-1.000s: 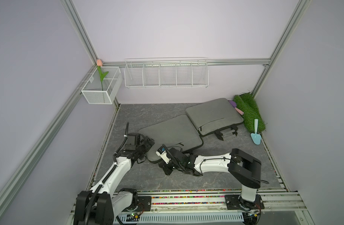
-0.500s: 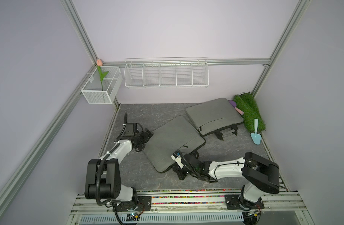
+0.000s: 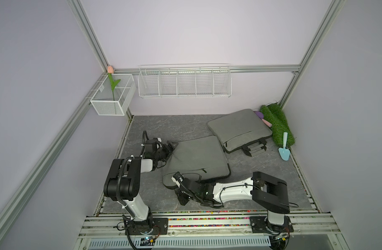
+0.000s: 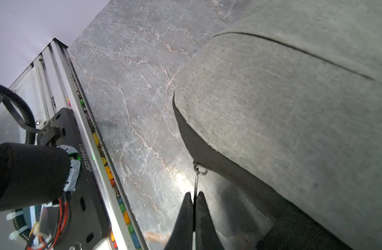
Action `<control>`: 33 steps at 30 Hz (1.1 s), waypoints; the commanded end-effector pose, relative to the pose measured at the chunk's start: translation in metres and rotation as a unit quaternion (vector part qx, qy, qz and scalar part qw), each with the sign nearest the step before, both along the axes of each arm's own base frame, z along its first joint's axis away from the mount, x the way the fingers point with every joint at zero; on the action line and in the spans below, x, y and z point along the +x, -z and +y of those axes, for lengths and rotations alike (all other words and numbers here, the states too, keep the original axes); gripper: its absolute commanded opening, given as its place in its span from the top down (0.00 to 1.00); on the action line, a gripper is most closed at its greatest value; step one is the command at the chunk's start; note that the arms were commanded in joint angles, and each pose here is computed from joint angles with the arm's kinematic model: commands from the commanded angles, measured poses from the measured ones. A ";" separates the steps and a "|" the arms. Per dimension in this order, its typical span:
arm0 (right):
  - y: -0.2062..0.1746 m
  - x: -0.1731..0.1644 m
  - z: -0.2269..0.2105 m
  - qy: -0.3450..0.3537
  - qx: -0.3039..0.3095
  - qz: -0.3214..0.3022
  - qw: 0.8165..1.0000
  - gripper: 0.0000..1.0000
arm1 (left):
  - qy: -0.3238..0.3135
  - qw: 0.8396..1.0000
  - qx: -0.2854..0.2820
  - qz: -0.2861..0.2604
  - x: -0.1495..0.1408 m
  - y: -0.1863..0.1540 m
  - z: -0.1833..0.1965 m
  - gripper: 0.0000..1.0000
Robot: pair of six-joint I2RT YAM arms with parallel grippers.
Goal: Put the mouse into the laptop bag
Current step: Zip the zipper on the zippered laptop bag.
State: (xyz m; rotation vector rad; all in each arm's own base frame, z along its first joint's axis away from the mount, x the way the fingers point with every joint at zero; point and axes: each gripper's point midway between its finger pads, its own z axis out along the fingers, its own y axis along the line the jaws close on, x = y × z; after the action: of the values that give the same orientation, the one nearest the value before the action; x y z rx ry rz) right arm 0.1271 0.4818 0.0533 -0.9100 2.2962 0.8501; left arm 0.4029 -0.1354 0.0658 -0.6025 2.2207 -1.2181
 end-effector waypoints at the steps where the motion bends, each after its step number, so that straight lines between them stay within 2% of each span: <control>1: -0.003 -0.024 0.008 -0.017 0.021 0.041 0.999 0.93 | -0.005 0.993 0.006 0.118 -0.042 0.071 -0.003 0.05; 4: 0.004 0.004 -0.015 0.030 0.006 0.044 0.999 0.93 | -0.016 0.991 0.039 0.124 -0.048 0.067 0.009 0.05; 6: 0.005 0.014 -0.024 0.041 0.004 0.047 0.998 0.93 | -0.047 0.986 0.071 0.144 -0.056 0.067 0.032 0.05; 9: 0.006 0.019 -0.030 0.042 -0.010 0.035 0.998 0.93 | -0.114 0.976 0.087 0.166 -0.073 0.064 0.084 0.05; 13: 0.008 0.030 -0.036 0.043 -0.018 0.039 0.998 0.93 | -0.207 0.953 0.091 0.201 -0.110 0.060 0.159 0.05; 14: 0.009 0.036 -0.041 0.051 -0.022 0.040 0.998 0.93 | -0.219 0.949 0.085 0.211 -0.120 0.058 0.167 0.04; 18: 0.014 0.056 -0.064 0.075 -0.045 0.039 0.995 0.93 | -0.232 0.958 0.059 0.161 -0.121 0.030 0.162 0.04; 21: 0.016 0.058 -0.084 0.097 -0.050 0.036 0.993 0.94 | -0.236 0.965 0.071 0.091 -0.110 -0.031 0.166 0.03; 23: 0.021 0.053 -0.097 0.103 -0.051 0.041 0.993 0.93 | -0.229 0.970 0.079 0.017 -0.095 -0.085 0.157 0.00; 26: 0.021 0.048 -0.105 0.108 -0.037 0.050 0.992 0.93 | -0.162 0.979 0.118 -0.041 -0.070 -0.137 0.106 0.00; 29: 0.017 0.047 -0.112 0.117 -0.026 0.047 0.992 0.93 | -0.090 0.983 0.148 -0.054 -0.033 -0.142 0.055 0.00; 31: 0.013 0.045 -0.112 0.114 -0.018 0.048 0.992 0.93 | -0.059 0.982 0.178 -0.014 -0.012 -0.119 0.046 0.00; 33: 0.011 0.044 -0.111 0.110 -0.015 0.048 0.993 0.94 | -0.041 0.974 0.218 0.040 0.001 -0.094 0.049 0.00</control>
State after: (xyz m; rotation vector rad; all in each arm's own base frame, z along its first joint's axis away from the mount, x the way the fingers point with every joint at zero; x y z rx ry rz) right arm 0.1561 0.3823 0.0408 -0.7197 2.4492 0.8309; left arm 0.4032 -0.1015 0.2264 -0.5058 2.1621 -0.8473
